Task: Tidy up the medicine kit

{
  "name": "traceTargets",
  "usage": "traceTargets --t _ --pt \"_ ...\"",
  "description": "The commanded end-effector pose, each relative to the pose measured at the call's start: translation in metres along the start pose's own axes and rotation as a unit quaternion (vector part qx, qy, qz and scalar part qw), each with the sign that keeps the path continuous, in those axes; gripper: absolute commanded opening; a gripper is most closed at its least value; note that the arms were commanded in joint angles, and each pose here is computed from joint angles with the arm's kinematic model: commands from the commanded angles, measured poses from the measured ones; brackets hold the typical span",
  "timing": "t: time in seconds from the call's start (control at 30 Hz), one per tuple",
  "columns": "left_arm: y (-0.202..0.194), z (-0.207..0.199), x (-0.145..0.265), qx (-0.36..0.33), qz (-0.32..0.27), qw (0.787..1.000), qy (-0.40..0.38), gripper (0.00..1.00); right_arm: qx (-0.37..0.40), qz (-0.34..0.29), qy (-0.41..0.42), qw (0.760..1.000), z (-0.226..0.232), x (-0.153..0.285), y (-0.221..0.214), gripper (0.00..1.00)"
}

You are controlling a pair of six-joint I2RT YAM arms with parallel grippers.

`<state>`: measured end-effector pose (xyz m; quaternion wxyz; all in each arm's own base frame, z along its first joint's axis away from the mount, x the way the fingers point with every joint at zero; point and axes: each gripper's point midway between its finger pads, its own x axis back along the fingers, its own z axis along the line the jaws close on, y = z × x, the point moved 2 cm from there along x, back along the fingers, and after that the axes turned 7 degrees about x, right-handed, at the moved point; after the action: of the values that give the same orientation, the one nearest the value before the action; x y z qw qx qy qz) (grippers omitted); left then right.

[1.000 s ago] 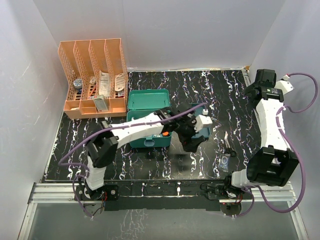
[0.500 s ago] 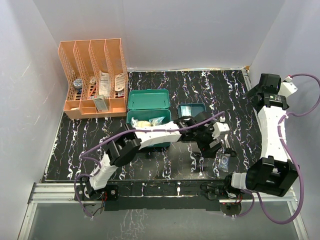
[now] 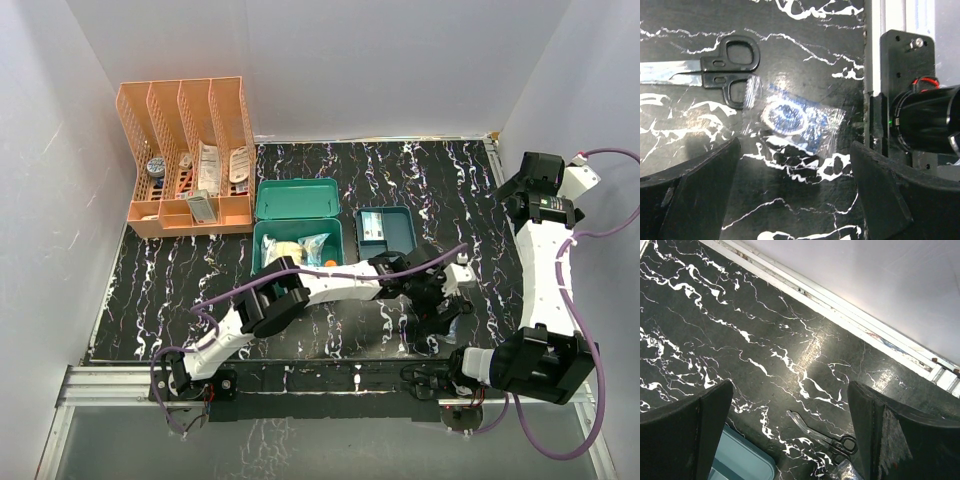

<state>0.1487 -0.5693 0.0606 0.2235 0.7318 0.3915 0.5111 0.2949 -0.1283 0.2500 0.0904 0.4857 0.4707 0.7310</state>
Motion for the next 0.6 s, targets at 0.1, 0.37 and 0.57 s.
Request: traceTargets --t 0.1,0.37,0.57 --pt "0.027 -0.016 -0.019 -0.022 -0.044 0.999 -0.02 0.91 -0.001 -0.046 -0.006 0.999 -0.01 0.011 0.017 0.98" --pt "0.008 0.001 -0.044 -0.019 -0.036 0.999 0.01 0.89 0.003 -0.046 -0.004 0.999 -0.014 0.014 0.011 0.98" --pt "-0.006 0.006 -0.043 -0.019 -0.03 0.999 0.02 0.4 0.003 -0.045 -0.001 0.999 -0.013 0.013 0.01 0.98"
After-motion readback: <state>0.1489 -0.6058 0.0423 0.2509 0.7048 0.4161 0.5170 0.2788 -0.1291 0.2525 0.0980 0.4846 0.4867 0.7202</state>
